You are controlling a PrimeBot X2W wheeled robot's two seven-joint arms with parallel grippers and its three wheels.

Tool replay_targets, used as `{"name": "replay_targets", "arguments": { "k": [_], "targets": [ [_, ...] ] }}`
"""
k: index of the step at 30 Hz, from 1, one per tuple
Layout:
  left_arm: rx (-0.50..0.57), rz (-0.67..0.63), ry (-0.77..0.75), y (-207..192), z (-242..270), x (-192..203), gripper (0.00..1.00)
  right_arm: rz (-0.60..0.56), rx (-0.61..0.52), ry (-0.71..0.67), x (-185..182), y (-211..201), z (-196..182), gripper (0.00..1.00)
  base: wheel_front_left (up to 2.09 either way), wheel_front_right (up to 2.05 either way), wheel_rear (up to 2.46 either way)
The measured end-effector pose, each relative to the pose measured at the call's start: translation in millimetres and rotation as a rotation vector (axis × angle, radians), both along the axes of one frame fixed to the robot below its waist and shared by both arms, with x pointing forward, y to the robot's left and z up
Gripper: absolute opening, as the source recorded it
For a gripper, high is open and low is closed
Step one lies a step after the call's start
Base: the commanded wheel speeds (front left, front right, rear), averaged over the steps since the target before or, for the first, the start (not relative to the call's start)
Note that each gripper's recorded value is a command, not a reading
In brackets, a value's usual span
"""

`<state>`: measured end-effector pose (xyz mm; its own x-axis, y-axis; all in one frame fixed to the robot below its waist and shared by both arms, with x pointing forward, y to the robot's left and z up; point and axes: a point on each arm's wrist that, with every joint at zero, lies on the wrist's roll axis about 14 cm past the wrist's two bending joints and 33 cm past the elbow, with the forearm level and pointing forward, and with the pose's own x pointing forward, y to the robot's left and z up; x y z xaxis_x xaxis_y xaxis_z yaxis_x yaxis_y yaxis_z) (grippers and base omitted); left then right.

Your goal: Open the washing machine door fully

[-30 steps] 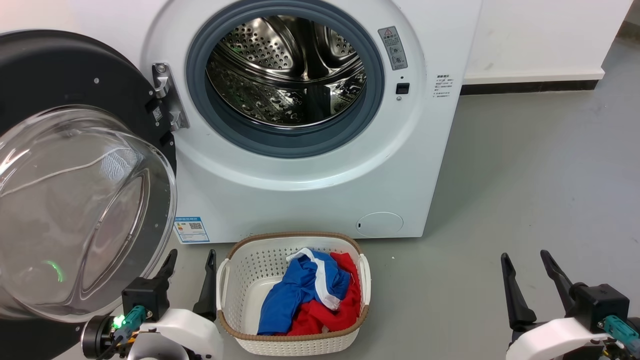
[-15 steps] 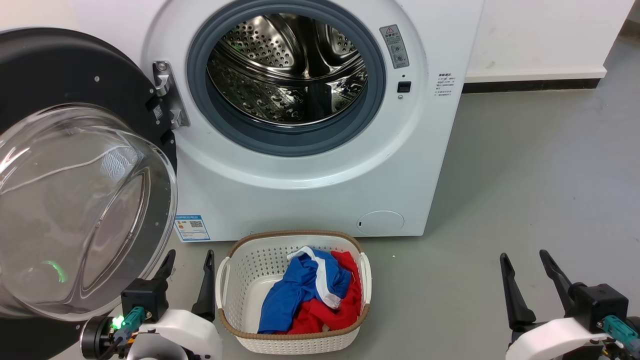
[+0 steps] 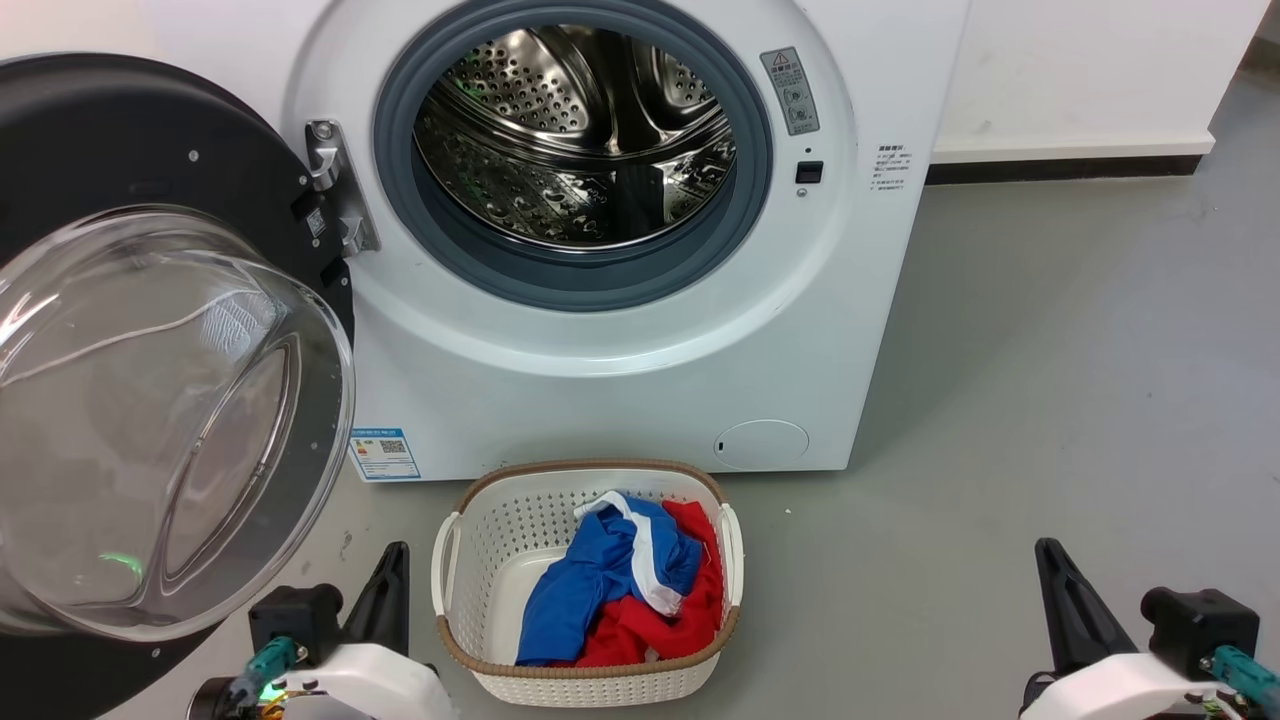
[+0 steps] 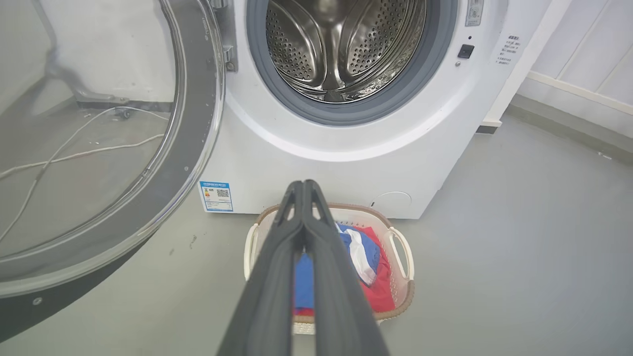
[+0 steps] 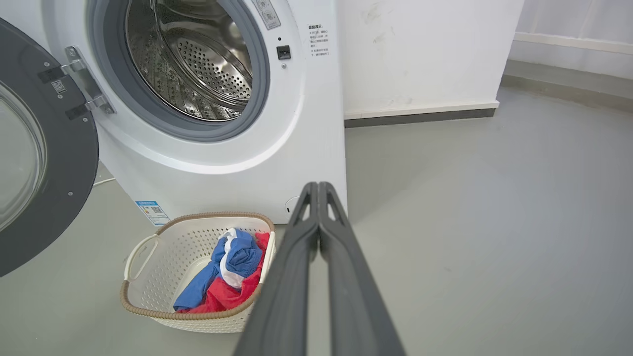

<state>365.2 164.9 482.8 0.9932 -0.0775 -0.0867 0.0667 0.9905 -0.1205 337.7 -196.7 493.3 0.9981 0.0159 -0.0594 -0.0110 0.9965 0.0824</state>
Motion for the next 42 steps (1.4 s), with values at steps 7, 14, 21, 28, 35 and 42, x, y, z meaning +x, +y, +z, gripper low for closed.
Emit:
{"name": "replay_targets", "arguments": {
  "k": [7, 14, 21, 28, 35, 42],
  "targets": [
    [-0.134, 0.034, 0.042, 5, -2, 3, 0.0, -0.018, 0.146, 0.004, 3, -2, -1, 0.0, 0.0, 0.0, 0.0],
    [-0.259, 0.062, 0.076, 8, -5, 5, 0.0, -0.033, 0.278, 0.004, 6, -3, -1, 0.0, 0.0, 0.0, 0.0],
    [-0.38, 0.081, 0.103, 9, -6, 7, 0.0, -0.043, 0.399, -0.006, 11, -3, 3, 0.0, 0.0, 0.0, 0.0],
    [-0.494, 0.096, 0.117, 10, -6, 9, 0.0, -0.053, 0.512, 0.0, 14, -4, 1, 0.0, 0.0, 0.0, 0.0],
    [-0.596, 0.111, 0.124, 13, -5, 11, 0.0, -0.062, 0.613, 0.0, 17, -5, 1, 0.0, 0.0, 0.0, 0.0],
    [-0.695, 0.117, 0.126, 14, -2, 13, 0.0, -0.064, 0.714, -0.004, 21, -5, 3, 0.0, 0.0, 0.0, 0.0]
  ]
}}
